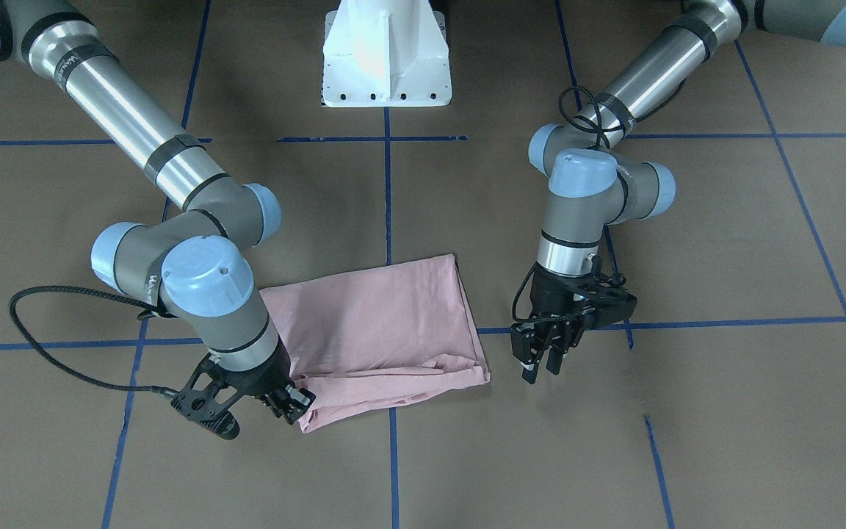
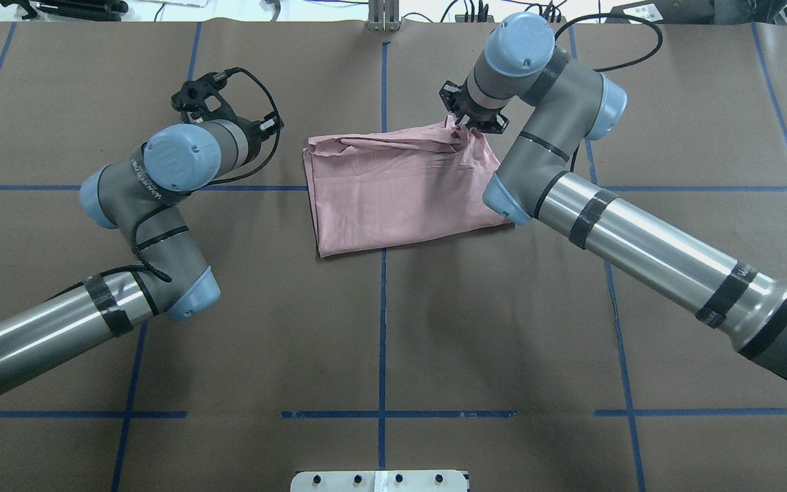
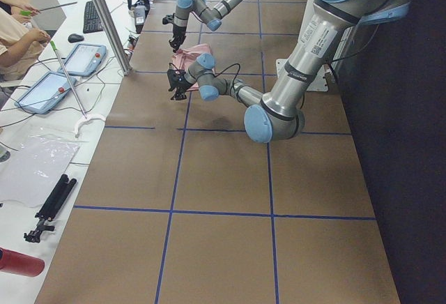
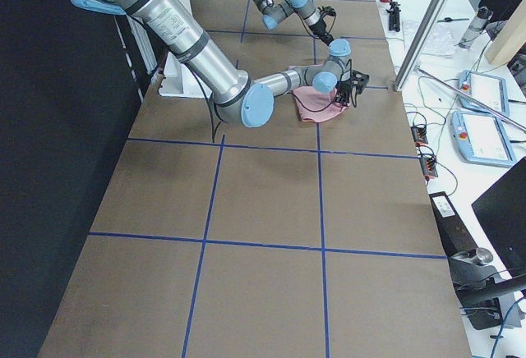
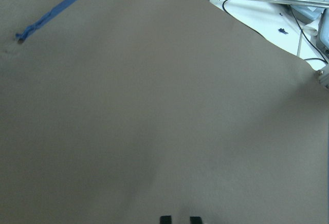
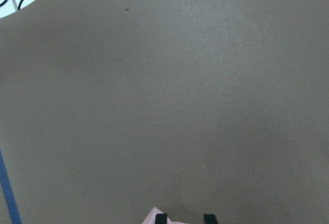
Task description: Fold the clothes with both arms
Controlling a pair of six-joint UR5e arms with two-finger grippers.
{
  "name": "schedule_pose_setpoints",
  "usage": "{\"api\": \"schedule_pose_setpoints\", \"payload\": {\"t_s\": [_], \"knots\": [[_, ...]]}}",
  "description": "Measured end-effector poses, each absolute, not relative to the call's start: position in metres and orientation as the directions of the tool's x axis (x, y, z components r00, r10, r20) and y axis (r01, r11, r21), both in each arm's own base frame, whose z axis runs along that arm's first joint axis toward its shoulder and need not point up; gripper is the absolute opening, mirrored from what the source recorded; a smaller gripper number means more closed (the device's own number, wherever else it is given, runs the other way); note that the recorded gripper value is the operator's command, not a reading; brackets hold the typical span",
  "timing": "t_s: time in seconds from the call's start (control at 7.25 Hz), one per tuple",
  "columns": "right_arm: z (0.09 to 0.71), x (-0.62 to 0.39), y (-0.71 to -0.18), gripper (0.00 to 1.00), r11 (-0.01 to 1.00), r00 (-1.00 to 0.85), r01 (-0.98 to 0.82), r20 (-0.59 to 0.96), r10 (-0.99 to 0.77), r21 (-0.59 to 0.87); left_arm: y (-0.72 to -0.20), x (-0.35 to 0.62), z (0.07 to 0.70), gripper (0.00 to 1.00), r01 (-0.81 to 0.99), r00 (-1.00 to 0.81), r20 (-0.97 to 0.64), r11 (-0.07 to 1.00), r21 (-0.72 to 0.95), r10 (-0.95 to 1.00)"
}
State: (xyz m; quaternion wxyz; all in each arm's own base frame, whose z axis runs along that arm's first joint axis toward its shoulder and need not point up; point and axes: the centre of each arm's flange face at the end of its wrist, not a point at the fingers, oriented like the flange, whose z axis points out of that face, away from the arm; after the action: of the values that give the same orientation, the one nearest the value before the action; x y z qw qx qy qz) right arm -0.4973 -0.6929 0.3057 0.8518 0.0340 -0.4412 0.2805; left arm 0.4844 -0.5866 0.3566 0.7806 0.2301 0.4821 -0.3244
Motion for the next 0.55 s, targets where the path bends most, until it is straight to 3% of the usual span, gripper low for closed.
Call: {"api": "schedule_pose_setpoints", "payload": {"t_s": [0.28,0.55], "knots": [[0.294,-0.456,-0.704,1.00,0.863,0.421,-0.461,0.804,0.419,-0.208,-0.580,0.474,0.344,0.53,0.726,0.284,-0.929,0.686,0.045,-0.239],[0.298,-0.420,-0.669,1.00,0.872,0.383,-0.438,0.832,0.402,-0.219,-0.561,0.460,0.307,0.51,0.680,0.241,-0.949,0.733,0.016,-0.202]]}}
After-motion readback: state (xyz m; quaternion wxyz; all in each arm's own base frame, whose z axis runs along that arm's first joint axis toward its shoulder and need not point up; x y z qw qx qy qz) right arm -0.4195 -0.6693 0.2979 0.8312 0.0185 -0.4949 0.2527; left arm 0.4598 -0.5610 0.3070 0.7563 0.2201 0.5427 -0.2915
